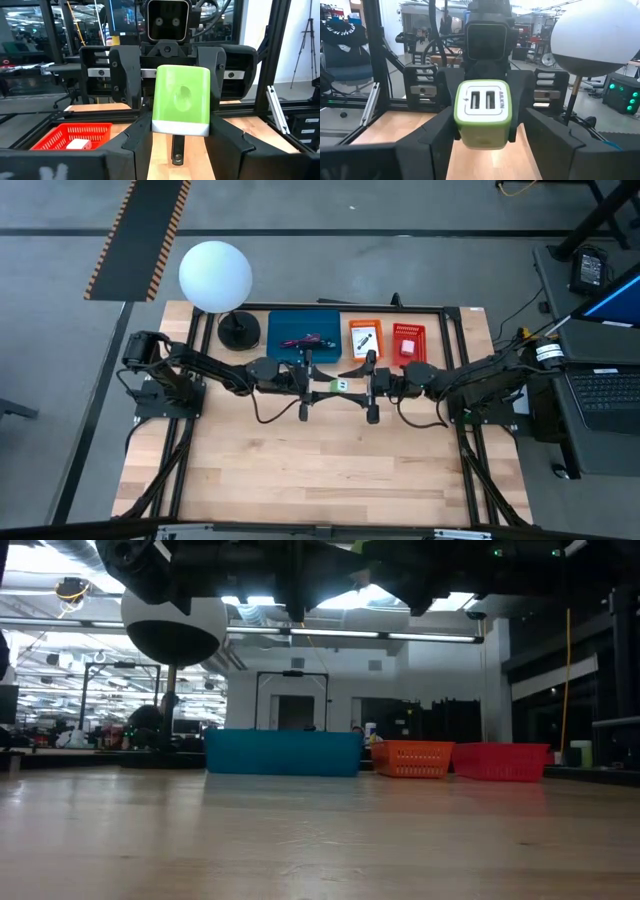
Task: Pick and place items into bin
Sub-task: Put the light green charger adapter into the red bin
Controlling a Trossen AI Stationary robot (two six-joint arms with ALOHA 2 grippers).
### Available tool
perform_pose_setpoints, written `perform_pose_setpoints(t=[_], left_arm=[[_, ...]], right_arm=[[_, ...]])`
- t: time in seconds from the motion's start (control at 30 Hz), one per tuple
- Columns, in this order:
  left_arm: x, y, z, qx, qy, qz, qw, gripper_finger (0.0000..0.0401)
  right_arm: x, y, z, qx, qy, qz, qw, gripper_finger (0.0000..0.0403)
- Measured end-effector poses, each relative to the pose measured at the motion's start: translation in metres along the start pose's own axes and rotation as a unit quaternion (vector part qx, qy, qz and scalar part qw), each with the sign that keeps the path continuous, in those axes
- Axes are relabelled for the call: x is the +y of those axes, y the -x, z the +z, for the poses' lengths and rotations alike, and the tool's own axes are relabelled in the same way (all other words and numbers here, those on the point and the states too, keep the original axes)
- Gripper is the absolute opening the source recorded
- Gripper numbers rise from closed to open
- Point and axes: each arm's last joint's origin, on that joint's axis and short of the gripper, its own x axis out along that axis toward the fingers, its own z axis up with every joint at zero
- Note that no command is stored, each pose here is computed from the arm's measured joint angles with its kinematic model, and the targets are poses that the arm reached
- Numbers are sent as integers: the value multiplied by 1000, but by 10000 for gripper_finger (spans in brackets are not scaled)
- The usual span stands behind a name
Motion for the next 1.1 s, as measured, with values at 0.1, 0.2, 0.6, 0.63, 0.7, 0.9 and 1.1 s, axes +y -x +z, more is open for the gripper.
perform_pose_setpoints(t=[0.1,0.2,0.6,0.63,0.7,0.9,1.1], left_arm=[[-1,0,0,0,0,-2,1000,145],[-1,0,0,0,0,-2,1000,145],[-1,0,1,-1,0,-1,1000,145],[-1,0,1,-1,0,-2,1000,145],[-1,0,1,-1,0,-1,1000,145],[-2,0,1,-1,0,-3,1000,164],[-4,3,2,19,-4,3,1000,189]], right_arm=[[0,0,0,0,0,0,1000,215],[0,0,0,0,1,0,1000,205],[7,1,2,-10,35,30,999,111],[7,1,2,-10,35,30,999,111],[7,1,2,-10,33,32,999,111],[8,1,2,-10,33,37,999,111],[8,1,1,-7,33,40,999,111]])
